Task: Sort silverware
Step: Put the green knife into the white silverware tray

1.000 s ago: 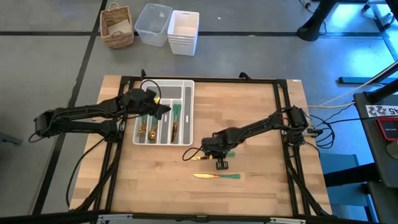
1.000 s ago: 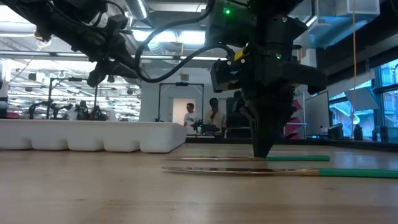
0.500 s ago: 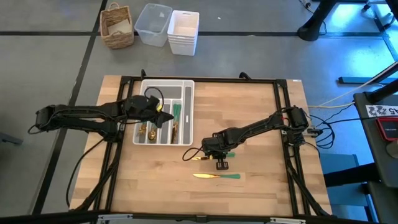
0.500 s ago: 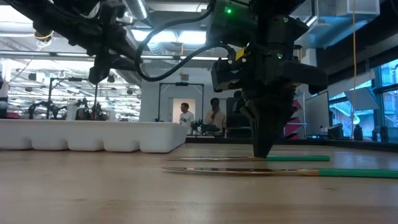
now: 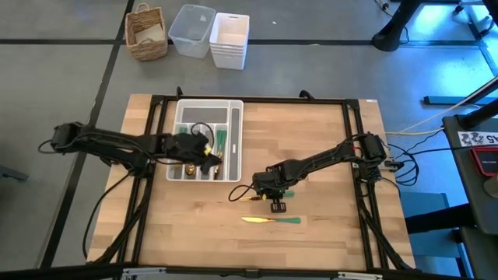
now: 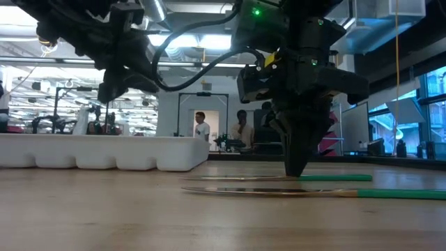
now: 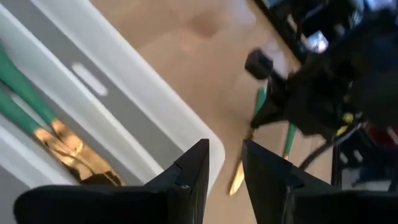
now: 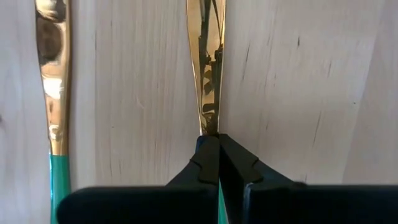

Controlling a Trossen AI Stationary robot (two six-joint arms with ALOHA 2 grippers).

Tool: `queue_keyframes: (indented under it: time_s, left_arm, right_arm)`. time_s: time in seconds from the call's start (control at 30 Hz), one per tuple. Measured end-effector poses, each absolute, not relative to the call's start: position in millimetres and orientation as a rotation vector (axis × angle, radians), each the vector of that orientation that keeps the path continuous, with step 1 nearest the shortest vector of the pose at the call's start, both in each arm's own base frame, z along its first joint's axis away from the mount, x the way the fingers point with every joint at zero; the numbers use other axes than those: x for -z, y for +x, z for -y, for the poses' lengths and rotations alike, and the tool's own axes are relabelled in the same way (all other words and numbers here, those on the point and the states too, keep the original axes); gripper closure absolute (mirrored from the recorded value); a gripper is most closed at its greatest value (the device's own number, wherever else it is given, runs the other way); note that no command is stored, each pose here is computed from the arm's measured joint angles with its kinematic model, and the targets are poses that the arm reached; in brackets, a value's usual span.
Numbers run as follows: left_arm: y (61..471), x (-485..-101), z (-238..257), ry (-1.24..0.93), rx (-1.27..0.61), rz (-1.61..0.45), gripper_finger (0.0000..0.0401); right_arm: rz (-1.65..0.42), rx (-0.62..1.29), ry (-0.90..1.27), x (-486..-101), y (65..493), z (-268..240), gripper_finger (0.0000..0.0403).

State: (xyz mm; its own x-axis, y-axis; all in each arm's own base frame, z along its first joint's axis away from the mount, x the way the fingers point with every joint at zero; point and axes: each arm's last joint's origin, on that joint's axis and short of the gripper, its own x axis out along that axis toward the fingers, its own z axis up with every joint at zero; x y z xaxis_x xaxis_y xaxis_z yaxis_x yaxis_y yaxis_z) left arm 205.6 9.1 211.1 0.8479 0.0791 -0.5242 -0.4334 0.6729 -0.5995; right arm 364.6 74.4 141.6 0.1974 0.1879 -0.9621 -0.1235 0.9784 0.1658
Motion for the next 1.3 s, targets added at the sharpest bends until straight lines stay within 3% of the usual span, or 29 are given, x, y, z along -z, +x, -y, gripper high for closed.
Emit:
queue_keyframes:
  time_s: [0.53, 1.03, 1.3]
  left_arm:
    - [221, -202, 24, -0.75, -0.152, -0.526, 0.0313]
    - [217, -202, 43, -0.753, -0.061, -0.562, 0.0313]
    - [223, -206, 53, -0.572, -0.024, -0.467, 0.0313]
  right_arm:
    - [-1.256, -0.199, 0.066, -170, 385, -78, 0.0398]
    - [-1.24, -0.195, 0.067, -173, 387, -78, 0.0398]
    - [-1.291, -0.181, 0.07, -174, 382, -74, 0.0398]
